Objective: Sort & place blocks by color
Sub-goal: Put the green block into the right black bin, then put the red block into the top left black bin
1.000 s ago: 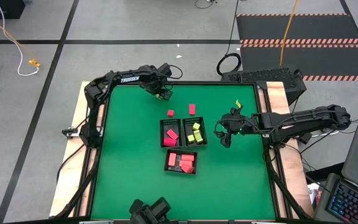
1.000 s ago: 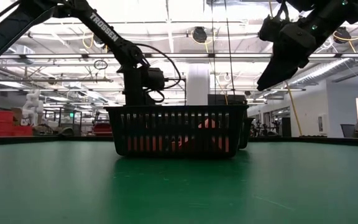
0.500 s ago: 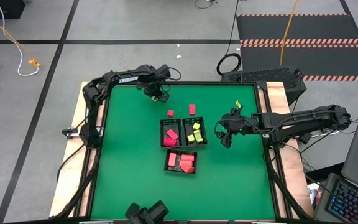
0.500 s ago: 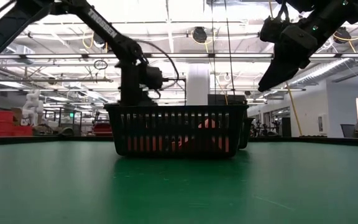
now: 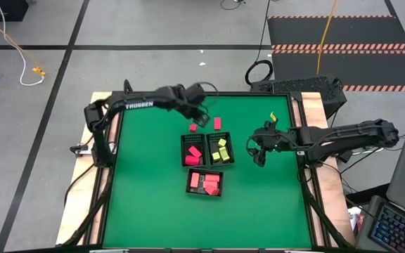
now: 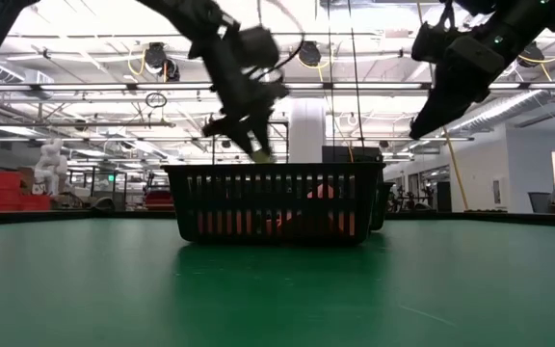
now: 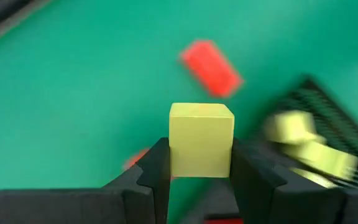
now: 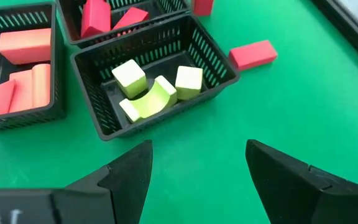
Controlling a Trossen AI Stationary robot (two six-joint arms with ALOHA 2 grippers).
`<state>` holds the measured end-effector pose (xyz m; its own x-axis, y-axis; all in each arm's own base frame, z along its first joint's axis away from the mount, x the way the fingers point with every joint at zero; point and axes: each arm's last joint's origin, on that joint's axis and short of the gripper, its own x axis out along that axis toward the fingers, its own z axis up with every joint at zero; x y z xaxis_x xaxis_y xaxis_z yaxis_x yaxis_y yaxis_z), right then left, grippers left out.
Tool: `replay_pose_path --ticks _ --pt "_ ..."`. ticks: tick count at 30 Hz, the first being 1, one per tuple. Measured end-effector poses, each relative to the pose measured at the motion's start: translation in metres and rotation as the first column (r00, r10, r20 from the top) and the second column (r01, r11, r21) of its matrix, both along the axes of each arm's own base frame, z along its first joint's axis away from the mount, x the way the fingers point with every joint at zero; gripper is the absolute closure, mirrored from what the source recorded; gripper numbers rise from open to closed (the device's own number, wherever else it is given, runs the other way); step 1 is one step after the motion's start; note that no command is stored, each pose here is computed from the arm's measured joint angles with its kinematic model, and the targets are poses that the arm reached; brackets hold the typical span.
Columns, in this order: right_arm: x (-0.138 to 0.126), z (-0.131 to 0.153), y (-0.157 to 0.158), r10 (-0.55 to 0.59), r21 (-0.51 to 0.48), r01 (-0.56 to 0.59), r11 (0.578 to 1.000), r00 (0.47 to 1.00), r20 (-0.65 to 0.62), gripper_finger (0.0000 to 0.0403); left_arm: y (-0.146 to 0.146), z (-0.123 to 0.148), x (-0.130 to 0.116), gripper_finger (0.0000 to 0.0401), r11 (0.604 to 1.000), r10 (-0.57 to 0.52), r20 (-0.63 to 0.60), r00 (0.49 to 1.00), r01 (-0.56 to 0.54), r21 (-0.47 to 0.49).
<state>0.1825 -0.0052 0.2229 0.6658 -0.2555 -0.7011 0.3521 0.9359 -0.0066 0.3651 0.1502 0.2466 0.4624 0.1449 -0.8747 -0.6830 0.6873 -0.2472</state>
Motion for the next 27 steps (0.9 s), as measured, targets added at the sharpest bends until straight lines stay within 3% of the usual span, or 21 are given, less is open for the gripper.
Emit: replay_pose_path --ticks 4,7,15,23,27 --pt "-0.008 0.01 -0.001 -0.037 -0.02 0.038 0.999 0.997 0.06 0.0152 -0.046 0.005 0.024 0.0274 0.995 -0.099 0.09 0.991 0.097 0.025" --pt "-0.013 0.016 -0.002 -0.058 -0.004 0.059 0.998 0.992 0.109 0.0152 -0.073 0.007 0.033 0.0274 0.992 -0.119 0.117 0.986 0.112 0.066" --pt "-0.014 0.019 -0.001 -0.085 0.03 0.082 0.996 0.985 0.151 0.0152 -0.098 -0.022 0.048 0.0269 0.99 -0.133 0.052 0.99 0.131 0.048" --pt "-0.005 0.017 -0.006 -0.038 -0.053 0.045 0.998 0.99 0.139 0.0152 -0.09 -0.017 0.047 0.0058 0.987 -0.146 0.07 0.987 0.141 0.075" --pt "0.003 0.016 -0.019 -0.065 -0.092 0.079 0.993 0.986 0.151 0.0152 -0.081 -0.005 0.043 0.001 0.98 -0.172 0.098 0.98 0.16 0.117"
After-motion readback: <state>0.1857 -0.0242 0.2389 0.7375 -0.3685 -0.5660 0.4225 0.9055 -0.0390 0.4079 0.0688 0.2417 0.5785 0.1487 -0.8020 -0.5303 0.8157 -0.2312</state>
